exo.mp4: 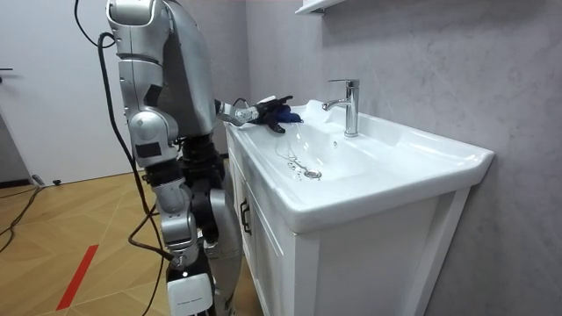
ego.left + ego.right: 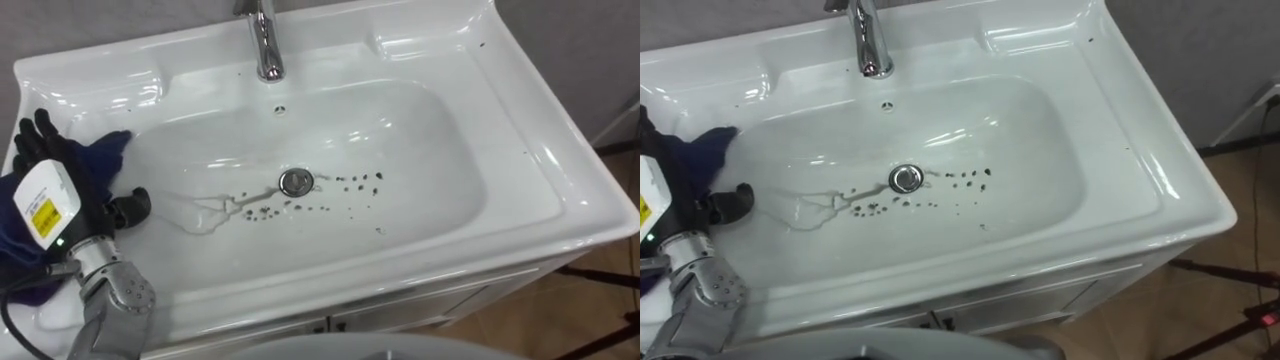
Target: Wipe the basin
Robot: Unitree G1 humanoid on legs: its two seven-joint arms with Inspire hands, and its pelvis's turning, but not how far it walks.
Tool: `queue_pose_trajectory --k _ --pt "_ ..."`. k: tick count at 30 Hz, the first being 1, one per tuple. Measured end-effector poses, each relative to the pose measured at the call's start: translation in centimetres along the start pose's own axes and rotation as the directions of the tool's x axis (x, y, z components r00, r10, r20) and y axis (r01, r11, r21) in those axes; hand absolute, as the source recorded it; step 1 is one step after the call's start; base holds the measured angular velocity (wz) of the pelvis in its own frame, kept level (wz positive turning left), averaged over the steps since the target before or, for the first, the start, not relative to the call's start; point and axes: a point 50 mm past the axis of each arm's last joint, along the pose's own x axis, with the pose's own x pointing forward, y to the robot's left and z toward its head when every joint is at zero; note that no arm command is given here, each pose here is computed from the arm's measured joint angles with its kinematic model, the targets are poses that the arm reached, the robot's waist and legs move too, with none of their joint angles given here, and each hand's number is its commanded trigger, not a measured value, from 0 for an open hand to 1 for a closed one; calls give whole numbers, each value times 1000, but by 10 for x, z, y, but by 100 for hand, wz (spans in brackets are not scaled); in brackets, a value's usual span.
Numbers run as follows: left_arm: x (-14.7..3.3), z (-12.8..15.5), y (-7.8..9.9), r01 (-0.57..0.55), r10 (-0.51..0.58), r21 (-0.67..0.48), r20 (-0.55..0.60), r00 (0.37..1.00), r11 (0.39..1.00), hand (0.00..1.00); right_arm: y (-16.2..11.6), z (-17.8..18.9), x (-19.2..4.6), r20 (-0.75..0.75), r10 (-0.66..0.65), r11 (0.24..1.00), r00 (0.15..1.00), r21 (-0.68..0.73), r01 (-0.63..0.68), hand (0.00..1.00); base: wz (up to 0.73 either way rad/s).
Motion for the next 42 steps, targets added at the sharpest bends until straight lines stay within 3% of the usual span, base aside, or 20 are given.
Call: queue_pose_trajectory --k 28,29,31,42 --pt "5 -12 -12 17 -14 46 -65 998 999 0 -4 6 -1 -6 -19 1000 1000 2 19 0 -1" --pt "4 -13 -12 18 -15 48 -67 998 999 71 -4 7 -1 -5 -19 1000 1000 2 19 0 -3" --pt "3 -15 -11 17 -13 52 -74 997 999 100 -4 7 -1 -4 -20 1000 1000 3 20 0 0" --pt "2 -23 -18 87 -78 95 -94 993 992 100 -11 21 -3 48 -38 999 998 6 38 0 0"
